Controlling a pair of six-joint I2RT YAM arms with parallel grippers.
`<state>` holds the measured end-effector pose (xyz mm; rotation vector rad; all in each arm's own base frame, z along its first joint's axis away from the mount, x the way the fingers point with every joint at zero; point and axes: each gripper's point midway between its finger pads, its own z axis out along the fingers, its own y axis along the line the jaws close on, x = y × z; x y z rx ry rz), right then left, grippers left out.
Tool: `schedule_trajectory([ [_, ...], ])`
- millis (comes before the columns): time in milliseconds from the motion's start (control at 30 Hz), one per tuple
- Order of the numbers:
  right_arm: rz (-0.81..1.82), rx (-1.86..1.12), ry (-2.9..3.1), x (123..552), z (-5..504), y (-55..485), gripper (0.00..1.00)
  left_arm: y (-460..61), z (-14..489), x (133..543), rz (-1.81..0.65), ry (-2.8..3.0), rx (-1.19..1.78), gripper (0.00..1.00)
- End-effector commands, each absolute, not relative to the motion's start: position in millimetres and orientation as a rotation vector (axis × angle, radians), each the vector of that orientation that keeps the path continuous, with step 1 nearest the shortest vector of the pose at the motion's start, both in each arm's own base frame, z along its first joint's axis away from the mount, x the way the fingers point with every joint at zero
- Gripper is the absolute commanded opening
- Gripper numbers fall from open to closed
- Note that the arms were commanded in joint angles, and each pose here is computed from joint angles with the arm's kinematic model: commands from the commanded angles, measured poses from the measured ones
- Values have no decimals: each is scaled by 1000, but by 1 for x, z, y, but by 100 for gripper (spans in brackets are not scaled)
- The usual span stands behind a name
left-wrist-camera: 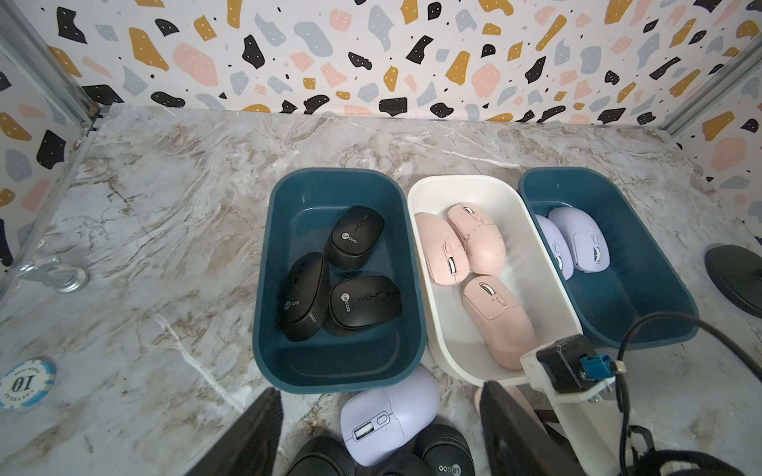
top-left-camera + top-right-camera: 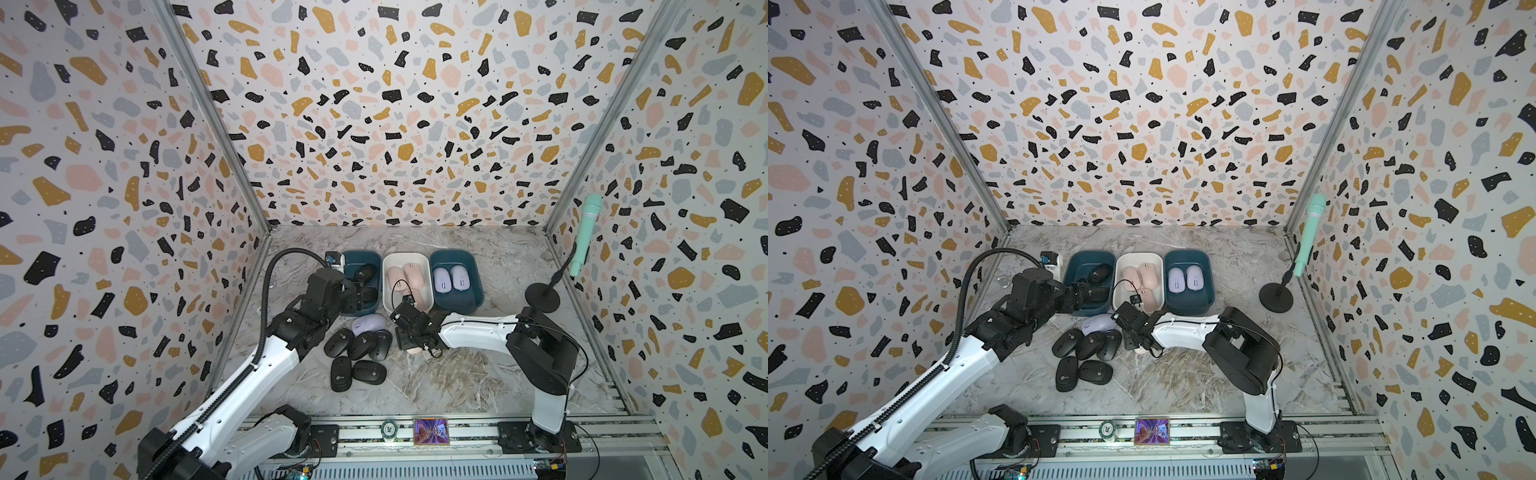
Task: Place the mice by color into the storage box
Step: Pick up the mouse from the center of the board.
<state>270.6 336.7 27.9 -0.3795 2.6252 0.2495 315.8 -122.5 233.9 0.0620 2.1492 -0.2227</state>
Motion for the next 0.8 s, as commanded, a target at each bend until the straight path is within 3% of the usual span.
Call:
schedule_trajectory([
  [0,266,-388,2617,268,36,332,61,-126,254,321,-242,2100,57,75],
  [533,353,-408,2563,245,89,307,58,-140,217,322,-257,2215,142,75],
  [767,406,-367,2472,261,129,305,58,-145,200,321,-255,2260,198,75],
])
